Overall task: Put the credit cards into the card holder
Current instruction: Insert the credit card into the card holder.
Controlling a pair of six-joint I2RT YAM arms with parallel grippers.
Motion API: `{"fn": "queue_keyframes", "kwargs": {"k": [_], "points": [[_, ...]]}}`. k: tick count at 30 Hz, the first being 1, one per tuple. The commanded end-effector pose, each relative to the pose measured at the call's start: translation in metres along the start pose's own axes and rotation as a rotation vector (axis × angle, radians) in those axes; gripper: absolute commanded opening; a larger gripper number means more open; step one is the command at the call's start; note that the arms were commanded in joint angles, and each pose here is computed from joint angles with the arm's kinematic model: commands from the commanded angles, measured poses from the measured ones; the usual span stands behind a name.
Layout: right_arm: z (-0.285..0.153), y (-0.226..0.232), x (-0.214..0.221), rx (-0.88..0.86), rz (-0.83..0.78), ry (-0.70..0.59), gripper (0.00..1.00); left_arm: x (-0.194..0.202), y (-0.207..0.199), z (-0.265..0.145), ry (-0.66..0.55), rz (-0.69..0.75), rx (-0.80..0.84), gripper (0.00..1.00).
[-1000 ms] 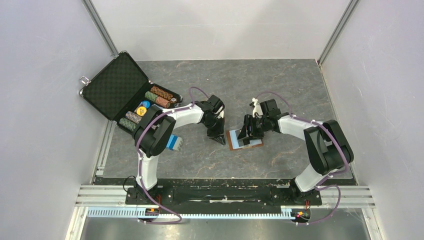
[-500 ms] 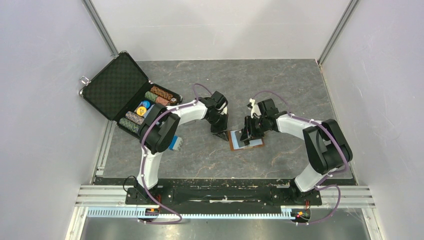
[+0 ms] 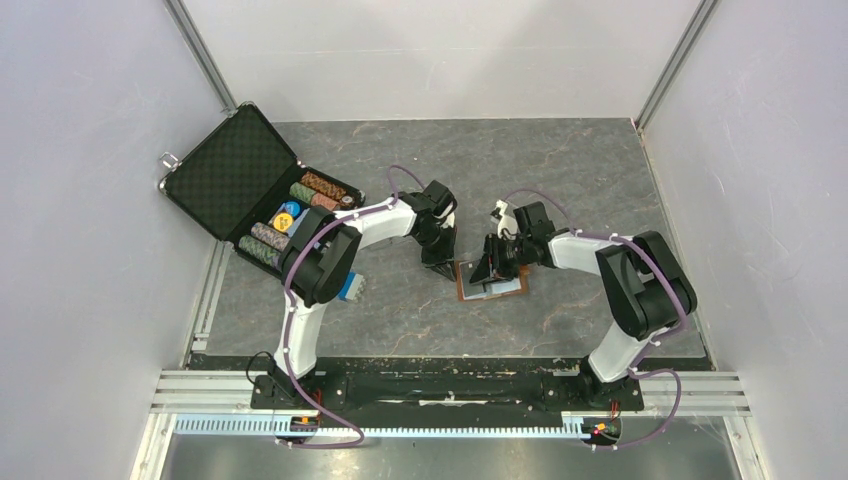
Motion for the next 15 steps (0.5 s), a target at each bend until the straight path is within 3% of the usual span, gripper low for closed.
{"fn": "queue_keyframes", "kwargs": {"k": [1, 4, 8, 15], "points": [[0.008, 0.013, 0.004, -0.085, -0.016, 0.038, 0.23, -0.002, -0.019, 0.007, -0.005, 0.062, 0.06, 0.02], [0.005, 0.007, 0.002, -0.003, -0.048, 0.048, 0.22, -0.003, -0.019, 0.005, -0.016, 0.068, 0.048, 0.02], [-0.007, 0.003, -0.003, 0.128, -0.106, 0.039, 0.37, -0.004, -0.018, 0.004, -0.021, 0.073, 0.034, 0.03], [-0.022, 0.005, -0.004, 0.21, -0.153, 0.024, 0.62, -0.005, -0.018, 0.005, -0.018, 0.075, 0.03, 0.02]]}}
Point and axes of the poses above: each gripper's point midway between its finger pads, its own z axis out along the fingers, its own y axis along the line the jaws close on, x = y × z, the point moved 7 cm from there along -z, back along the fingers, and after that the axes turned 7 degrees about z, right-handed, at the moved point
